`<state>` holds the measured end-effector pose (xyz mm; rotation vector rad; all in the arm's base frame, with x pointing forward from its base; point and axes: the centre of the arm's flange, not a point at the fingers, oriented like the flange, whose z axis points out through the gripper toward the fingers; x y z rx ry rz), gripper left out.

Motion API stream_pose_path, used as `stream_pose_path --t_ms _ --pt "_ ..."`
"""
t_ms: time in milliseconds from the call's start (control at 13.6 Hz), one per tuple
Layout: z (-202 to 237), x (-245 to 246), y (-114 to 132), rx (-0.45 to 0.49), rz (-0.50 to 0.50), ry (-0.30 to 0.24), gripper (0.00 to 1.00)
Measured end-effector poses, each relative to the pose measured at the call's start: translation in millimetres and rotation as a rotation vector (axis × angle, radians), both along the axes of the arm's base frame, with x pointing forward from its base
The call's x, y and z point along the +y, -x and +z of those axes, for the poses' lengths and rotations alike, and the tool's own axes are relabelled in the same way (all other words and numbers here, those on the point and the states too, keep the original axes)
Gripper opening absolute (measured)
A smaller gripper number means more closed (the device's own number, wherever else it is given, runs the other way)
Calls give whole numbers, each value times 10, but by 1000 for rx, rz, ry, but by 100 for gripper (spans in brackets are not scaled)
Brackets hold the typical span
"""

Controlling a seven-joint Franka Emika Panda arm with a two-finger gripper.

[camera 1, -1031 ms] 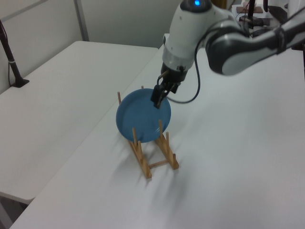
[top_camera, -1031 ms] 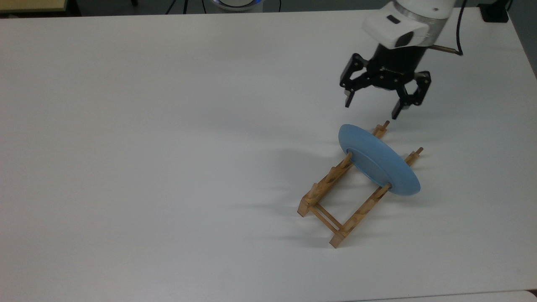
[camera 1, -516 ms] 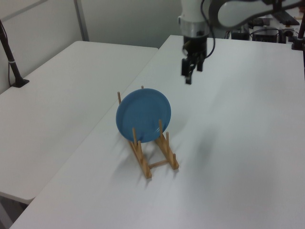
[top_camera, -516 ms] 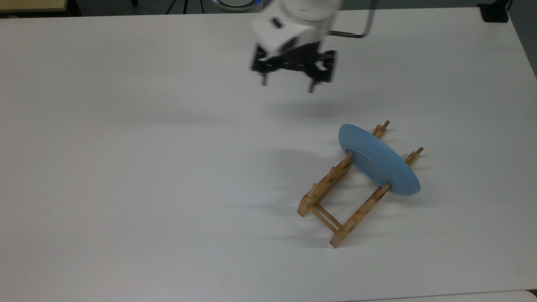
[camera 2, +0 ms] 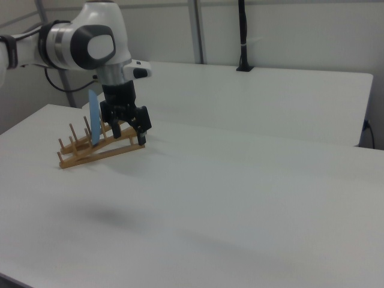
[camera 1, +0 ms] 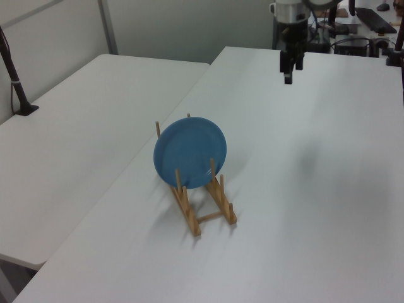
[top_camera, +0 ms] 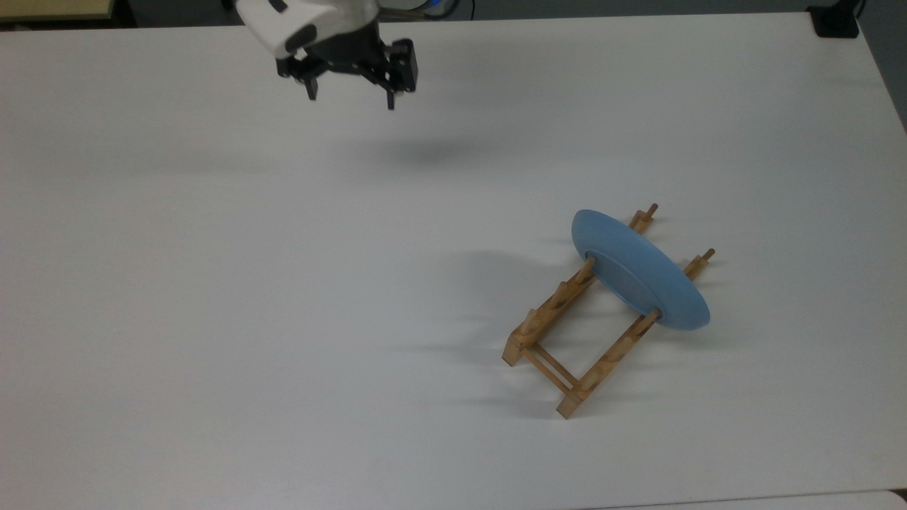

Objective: Place plate in plate rack

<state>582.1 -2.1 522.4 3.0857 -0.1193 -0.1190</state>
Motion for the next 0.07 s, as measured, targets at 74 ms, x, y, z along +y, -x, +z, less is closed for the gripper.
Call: stream_pose_path --t_ms 74 --pt "65 -15 49 4 -1 -1 100"
